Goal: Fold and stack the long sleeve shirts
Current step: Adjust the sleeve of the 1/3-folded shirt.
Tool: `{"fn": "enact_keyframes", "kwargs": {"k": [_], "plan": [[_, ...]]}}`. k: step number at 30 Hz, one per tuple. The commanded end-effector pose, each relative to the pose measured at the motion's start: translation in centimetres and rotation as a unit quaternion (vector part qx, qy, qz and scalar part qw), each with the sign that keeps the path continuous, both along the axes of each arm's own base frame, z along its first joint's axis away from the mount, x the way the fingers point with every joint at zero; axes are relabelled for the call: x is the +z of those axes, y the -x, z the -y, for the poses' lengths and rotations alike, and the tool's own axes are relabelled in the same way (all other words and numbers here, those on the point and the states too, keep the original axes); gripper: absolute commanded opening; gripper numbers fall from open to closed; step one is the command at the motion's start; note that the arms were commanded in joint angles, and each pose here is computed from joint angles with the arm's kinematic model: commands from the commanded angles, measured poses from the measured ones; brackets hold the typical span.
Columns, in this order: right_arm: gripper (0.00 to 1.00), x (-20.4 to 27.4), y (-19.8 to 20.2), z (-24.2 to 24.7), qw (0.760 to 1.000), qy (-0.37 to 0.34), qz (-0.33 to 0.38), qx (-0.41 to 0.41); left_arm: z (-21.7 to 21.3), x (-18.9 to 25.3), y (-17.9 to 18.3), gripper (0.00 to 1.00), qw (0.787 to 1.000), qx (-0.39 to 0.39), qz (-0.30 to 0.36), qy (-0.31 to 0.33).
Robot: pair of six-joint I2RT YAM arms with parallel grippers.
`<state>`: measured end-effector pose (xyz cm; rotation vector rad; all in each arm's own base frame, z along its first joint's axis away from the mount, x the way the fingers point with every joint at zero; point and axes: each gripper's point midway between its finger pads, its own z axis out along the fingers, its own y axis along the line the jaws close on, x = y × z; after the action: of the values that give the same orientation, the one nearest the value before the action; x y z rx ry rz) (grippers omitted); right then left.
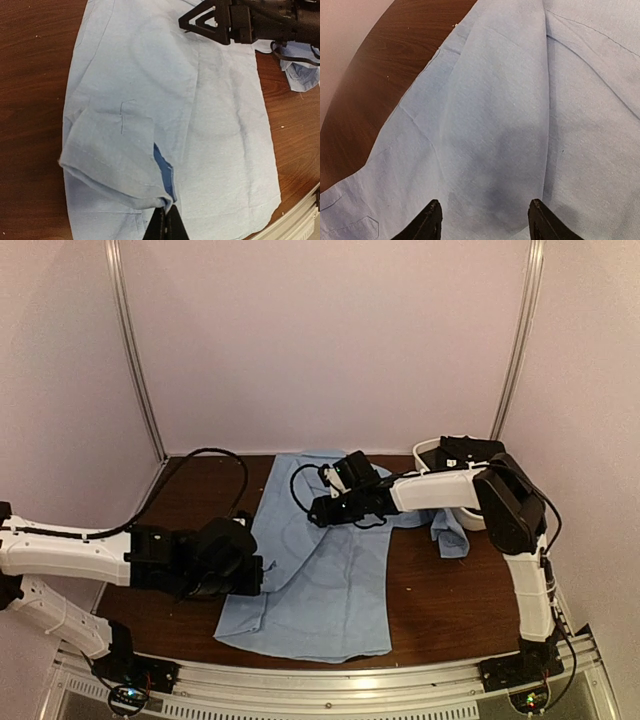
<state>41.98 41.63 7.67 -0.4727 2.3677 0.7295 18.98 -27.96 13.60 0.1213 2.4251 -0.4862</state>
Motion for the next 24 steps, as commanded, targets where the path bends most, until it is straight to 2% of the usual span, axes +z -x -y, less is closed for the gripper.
{"fn": "enact_keyframes", "kwargs": {"k": [1,5,10,13,19,24], "plan": [[0.60,-0.2,-0.8,0.2,1.000,0.014,0.007,-0.005,-1.4,-2.0,1.0,0.03,0.999,0.014,-0.027,-0.009],[0.60,0.0,-0.7,0.3,1.000,0.016,0.008,-0.005,-2.6,-3.6,2.2,0.22,0.998,0.017,-0.059,-0.014],[0.60,0.9,-0.7,0.4,1.000,0.013,0.014,-0.005,-4.4,-3.8,3.1,0.40,0.997,0.028,-0.073,-0.014],[0.60,1.2,-0.6,0.3,1.000,0.011,0.015,-0.004,-5.3,-3.2,3.1,0.47,0.997,0.040,-0.068,-0.011],[0.59,1.5,-0.3,-0.2,1.000,0.002,0.009,0.001,-5.6,-1.9,0.7,0.49,0.997,0.049,-0.058,0.000],[0.50,1.2,0.0,-1.4,1.000,-0.007,0.001,0.010,-6.4,-2.2,-3.5,0.46,0.997,0.042,-0.060,0.004]]}}
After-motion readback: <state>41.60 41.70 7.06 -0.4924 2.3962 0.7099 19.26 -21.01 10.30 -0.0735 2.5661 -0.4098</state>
